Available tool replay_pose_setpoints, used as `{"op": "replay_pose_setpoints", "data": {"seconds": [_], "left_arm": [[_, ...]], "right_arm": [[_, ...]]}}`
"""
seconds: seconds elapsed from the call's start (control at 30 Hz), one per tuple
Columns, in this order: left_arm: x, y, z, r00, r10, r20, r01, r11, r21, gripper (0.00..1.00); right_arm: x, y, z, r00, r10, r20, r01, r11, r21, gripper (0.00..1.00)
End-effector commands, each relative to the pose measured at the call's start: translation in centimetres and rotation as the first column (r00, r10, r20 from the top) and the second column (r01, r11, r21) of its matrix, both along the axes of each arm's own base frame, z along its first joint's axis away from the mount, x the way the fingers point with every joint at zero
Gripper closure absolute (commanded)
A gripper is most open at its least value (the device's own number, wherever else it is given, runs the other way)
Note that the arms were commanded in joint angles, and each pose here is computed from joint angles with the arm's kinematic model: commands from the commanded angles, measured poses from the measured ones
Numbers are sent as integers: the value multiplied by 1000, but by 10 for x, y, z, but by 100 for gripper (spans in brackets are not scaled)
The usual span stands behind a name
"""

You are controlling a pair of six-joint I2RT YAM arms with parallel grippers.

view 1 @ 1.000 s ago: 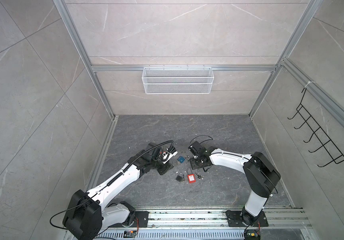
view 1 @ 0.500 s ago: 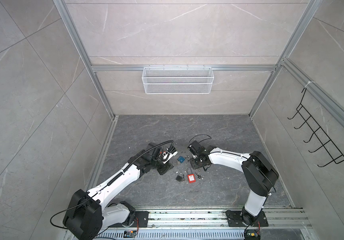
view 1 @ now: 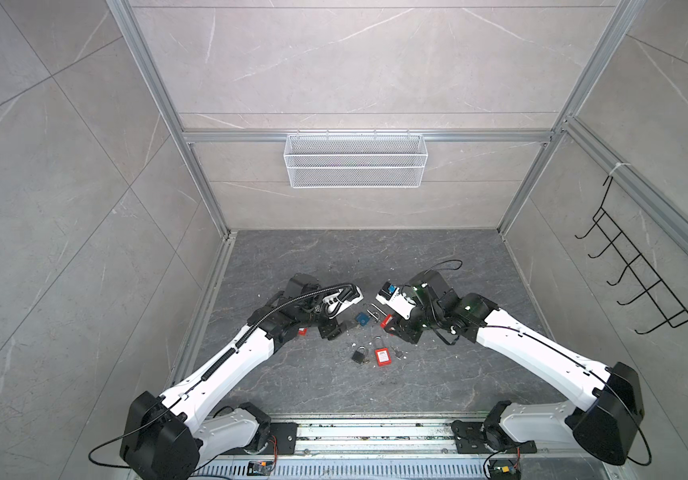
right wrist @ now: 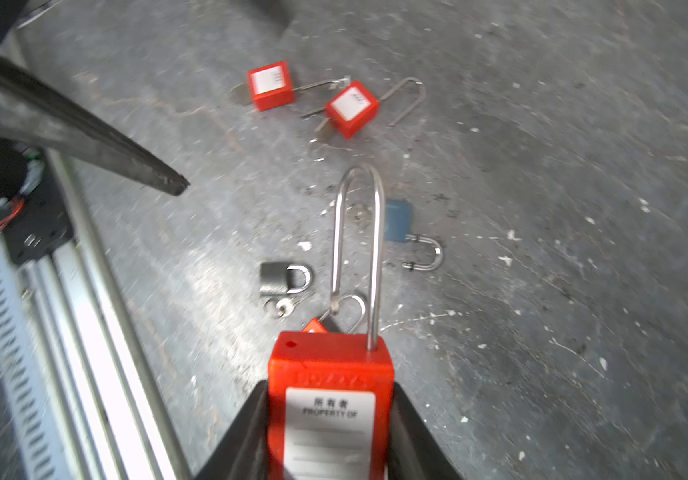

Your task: Lock with the key

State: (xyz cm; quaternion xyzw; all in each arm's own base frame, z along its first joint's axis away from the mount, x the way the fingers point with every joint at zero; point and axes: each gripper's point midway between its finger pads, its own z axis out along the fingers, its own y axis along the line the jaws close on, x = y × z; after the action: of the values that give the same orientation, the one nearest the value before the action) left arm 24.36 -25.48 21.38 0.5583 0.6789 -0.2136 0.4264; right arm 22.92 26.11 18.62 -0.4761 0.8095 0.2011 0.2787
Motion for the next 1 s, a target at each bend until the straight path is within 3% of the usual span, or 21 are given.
{"op": "replay_pose_setpoints", "data": {"seconds": [0.0, 0.13, 0.33, 0.53, 0.7, 0.97], "left_arm": [[-20, -13, 23, 978, -182, 97, 187, 981, -44, 2], [-31, -18, 29, 962, -255, 103, 263, 962, -74, 10], [-47, -23, 29, 937, -349, 31, 351, 932, -94, 35], [-50, -24, 24, 928, -372, -9, 369, 925, -88, 46], [-50, -26, 19, 922, -384, -45, 379, 922, -82, 49], [-55, -29, 21, 908, -414, -57, 406, 907, -112, 76]], "right_arm": [[-28, 3, 1, 989, 151, -3, -151, 988, 27, 86], [-40, 7, 7, 980, 197, 1, -197, 978, 64, 86], [-48, 11, 12, 971, 238, 29, -240, 968, 71, 87], [-54, 12, 17, 959, 278, 62, -282, 957, 69, 88], [-57, 13, 23, 950, 301, 87, -307, 948, 79, 89], [-57, 14, 27, 942, 316, 110, -325, 943, 71, 89]]}}
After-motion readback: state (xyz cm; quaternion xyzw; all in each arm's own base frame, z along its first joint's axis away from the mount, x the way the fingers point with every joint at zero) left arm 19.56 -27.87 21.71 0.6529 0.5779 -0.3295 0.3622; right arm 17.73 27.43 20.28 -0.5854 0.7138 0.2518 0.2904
